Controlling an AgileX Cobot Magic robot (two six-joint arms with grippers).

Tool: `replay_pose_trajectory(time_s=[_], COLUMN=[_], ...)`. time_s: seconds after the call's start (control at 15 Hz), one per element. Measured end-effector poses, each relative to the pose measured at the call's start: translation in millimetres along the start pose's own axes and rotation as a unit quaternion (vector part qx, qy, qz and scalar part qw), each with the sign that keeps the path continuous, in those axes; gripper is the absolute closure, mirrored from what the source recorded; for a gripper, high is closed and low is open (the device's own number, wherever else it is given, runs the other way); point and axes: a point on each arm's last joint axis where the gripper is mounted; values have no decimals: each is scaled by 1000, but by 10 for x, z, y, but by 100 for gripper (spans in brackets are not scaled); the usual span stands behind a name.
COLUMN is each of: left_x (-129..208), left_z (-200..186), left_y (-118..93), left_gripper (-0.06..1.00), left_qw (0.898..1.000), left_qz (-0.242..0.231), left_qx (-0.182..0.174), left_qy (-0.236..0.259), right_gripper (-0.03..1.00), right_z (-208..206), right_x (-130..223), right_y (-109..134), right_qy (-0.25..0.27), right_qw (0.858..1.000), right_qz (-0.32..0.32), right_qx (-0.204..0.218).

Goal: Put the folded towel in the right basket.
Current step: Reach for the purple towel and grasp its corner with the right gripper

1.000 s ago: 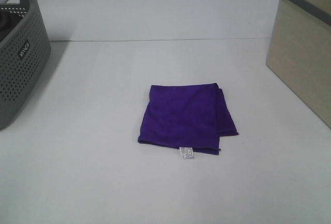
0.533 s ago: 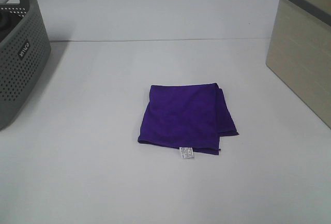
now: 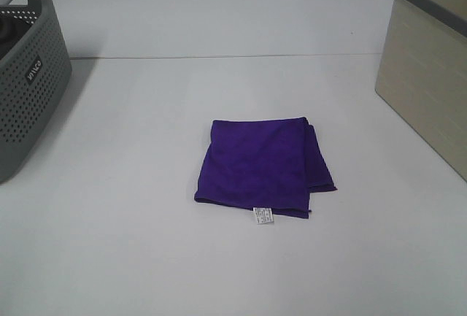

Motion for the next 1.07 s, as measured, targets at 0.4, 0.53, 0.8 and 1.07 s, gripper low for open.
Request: replay_pose_trajectory(time_s=[0.4, 0.53, 0.8, 1.07], left_x=[0, 0, 0, 0], left_z=[0, 0, 0, 0], left_y=[0, 0, 0, 0], left_gripper=[-5, -5, -5, -5], left_qw=[1000, 1000, 1000, 1000], left_qz=[0, 0, 0, 0], left_qx=[0, 0, 0, 0], left_qy=[0, 0, 0, 0], right_gripper=[5, 5, 5, 5], right_z=[493, 847, 1563, 2535], right_x=[-1344, -1428, -1529, -1577], right_y=[275, 315, 380, 367], right_qy=[146, 209, 252, 274], right_qw=[989, 977, 962, 952], right_qz=[16, 33, 93, 122], right_qx=[4, -9, -45, -64])
Point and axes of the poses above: a point on each arm's last joint axis where the gripper is mounted, z pointing out along that axis toward the gripper, y along the wrist's bending axis when the last joint is at zero, x = y × z, and after that the axes turned 10 degrees about z, right-handed
